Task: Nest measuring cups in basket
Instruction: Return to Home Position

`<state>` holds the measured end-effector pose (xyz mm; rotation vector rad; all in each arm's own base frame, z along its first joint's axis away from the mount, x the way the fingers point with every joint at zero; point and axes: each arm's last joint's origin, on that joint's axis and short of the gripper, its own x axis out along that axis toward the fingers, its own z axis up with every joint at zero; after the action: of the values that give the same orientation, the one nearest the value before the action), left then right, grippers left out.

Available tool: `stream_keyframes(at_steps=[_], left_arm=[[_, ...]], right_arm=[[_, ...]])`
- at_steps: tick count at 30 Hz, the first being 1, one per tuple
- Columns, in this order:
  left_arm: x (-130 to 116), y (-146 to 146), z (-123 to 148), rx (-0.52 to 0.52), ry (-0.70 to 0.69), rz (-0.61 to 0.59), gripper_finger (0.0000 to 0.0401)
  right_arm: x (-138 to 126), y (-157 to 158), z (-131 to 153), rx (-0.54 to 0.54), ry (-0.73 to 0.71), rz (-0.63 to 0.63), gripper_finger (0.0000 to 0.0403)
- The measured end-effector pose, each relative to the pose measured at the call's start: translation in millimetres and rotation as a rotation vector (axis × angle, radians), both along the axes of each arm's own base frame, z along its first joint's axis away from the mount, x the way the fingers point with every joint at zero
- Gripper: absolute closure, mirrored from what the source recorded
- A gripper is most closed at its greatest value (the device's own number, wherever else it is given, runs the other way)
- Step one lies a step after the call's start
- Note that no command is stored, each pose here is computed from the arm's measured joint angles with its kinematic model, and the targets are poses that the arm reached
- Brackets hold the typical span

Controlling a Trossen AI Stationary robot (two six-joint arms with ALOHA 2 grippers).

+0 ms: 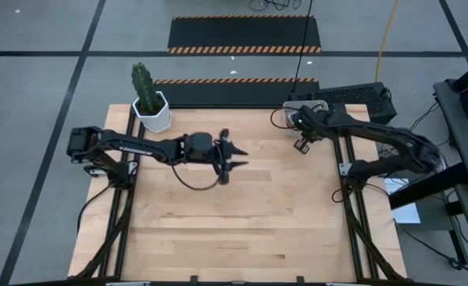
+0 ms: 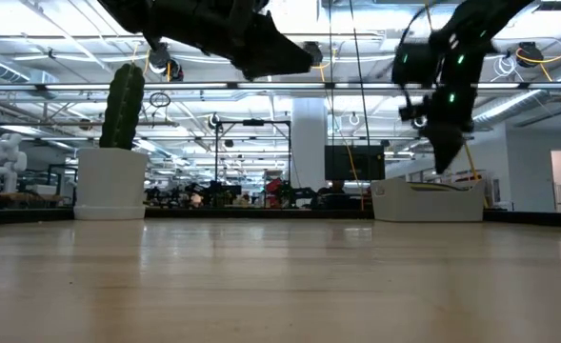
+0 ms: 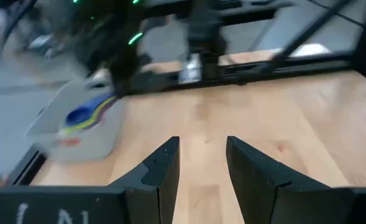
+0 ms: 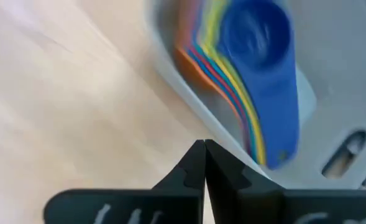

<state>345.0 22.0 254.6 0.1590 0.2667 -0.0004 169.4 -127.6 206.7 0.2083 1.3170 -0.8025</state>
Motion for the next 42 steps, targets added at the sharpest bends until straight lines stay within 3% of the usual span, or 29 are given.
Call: stream_keyframes(at_steps=[5,10,13,19,24,31,42], left_arm=[[-23.0,10.1,25.4,-0.068,-0.055,0.086,0.0281],[-47.4,-7.2,21.5,-0.087,-0.042,0.094,0.0355],[-56.0,-18.2,14.2,-0.091,-0.032,0.094,0.0393],[-76.2,-33.1,-7.4,-0.072,0.006,0.086,0.0389],[-99.8,-34.4,-28.9,-0.118,-0.041,0.101,0.0396],[-130.0,-32.5,-52.9,-0.145,-0.036,0.182,0.0397],[-164.3,-28.2,-77.6,-0.181,-0.04,0.246,0.0393]], right_arm=[[2.0,43.5,26.1,-0.083,-0.321,0.15,0.0403],[-4.8,77.1,31.3,-0.174,-0.614,0.256,0.0403],[-4.9,90.8,26.1,-0.193,-0.721,0.331,0.0403],[-0.2,118.4,6.9,-0.182,-0.768,0.521,0.0403],[-3.7,138.4,-7.6,-0.219,-0.779,0.543,0.0403],[-8.8,160.1,-22.9,-0.168,-0.85,0.66,0.0403],[-28.4,163.8,-59.9,-0.096,-1.052,0.865,0.0403]])
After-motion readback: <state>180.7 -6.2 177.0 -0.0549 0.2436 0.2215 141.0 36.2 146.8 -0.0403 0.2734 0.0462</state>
